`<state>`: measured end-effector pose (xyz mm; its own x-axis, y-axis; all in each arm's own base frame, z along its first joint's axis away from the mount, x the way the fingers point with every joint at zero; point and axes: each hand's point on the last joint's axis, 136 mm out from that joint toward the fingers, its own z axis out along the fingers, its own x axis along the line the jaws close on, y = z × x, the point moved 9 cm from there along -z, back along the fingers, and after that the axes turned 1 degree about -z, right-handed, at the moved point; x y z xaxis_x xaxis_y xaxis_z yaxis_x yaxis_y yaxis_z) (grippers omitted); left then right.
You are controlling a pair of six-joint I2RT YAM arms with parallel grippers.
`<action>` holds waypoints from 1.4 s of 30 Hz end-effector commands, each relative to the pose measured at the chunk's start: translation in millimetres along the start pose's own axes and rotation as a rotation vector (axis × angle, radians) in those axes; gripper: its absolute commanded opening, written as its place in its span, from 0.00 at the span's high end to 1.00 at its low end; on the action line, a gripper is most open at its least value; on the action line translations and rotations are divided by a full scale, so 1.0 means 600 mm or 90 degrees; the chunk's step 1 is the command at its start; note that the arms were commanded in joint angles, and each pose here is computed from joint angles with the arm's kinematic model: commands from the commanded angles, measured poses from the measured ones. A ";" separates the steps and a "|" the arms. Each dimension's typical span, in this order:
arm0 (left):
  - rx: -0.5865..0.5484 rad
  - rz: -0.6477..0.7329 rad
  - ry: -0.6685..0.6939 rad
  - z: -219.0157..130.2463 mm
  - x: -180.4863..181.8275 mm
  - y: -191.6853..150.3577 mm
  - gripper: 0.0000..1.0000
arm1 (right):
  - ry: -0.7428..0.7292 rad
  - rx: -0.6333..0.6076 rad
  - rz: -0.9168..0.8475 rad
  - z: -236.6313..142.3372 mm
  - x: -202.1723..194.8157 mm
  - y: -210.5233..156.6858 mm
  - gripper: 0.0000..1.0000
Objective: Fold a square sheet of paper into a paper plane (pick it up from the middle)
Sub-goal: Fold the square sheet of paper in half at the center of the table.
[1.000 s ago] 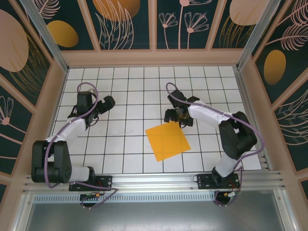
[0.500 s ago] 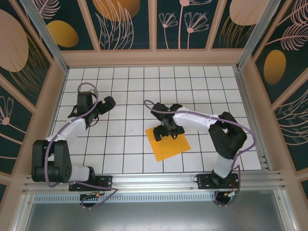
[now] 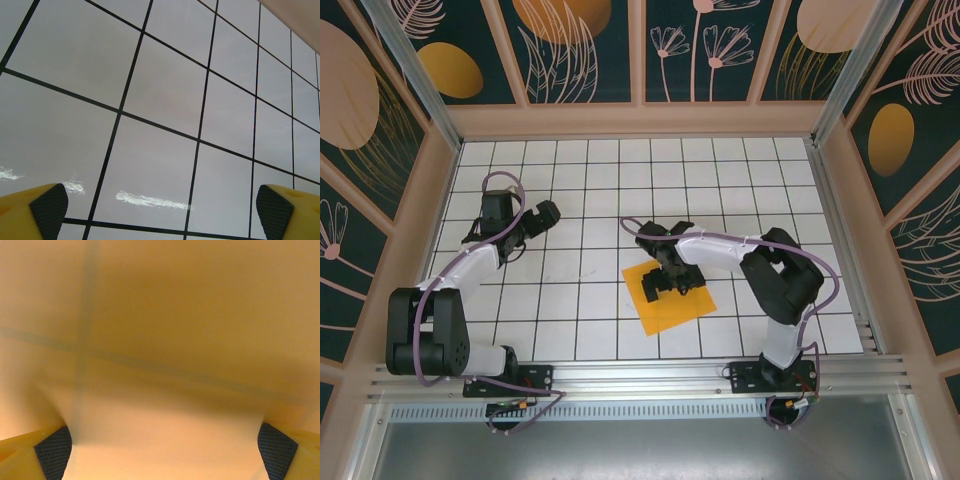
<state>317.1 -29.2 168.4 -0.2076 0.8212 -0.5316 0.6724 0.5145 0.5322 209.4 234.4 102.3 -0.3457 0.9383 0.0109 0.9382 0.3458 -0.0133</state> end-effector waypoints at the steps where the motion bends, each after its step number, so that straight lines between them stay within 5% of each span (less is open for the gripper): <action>1: -0.004 0.000 0.009 -0.001 -0.002 0.010 0.02 | -0.031 0.039 0.023 0.031 -0.015 -0.017 0.03; 14: -0.002 0.000 0.015 -0.002 -0.001 0.010 0.01 | -0.029 0.025 0.042 0.034 -0.022 -0.012 0.17; 19: 0.003 -0.003 0.005 -0.002 -0.003 0.009 0.02 | 0.038 -0.072 0.056 -0.016 -0.004 0.024 0.38; 26: 0.019 -0.016 -0.036 -0.002 -0.011 0.005 0.01 | 0.273 -0.211 0.089 -0.085 0.039 0.081 0.66; 33: 0.038 -0.035 -0.119 -0.011 -0.030 -0.002 0.04 | 0.483 -0.284 0.080 -0.120 0.055 0.120 0.67; 42: 0.069 -0.064 -0.174 -0.001 -0.036 -0.045 0.05 | 0.386 -0.270 0.138 -0.052 0.008 0.144 0.63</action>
<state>303.7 -53.2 162.7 -0.1206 0.6973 -0.7066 0.7331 0.5425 0.4102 285.0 271.4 148.0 -0.2142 0.7422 0.6351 0.9508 0.0093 0.3097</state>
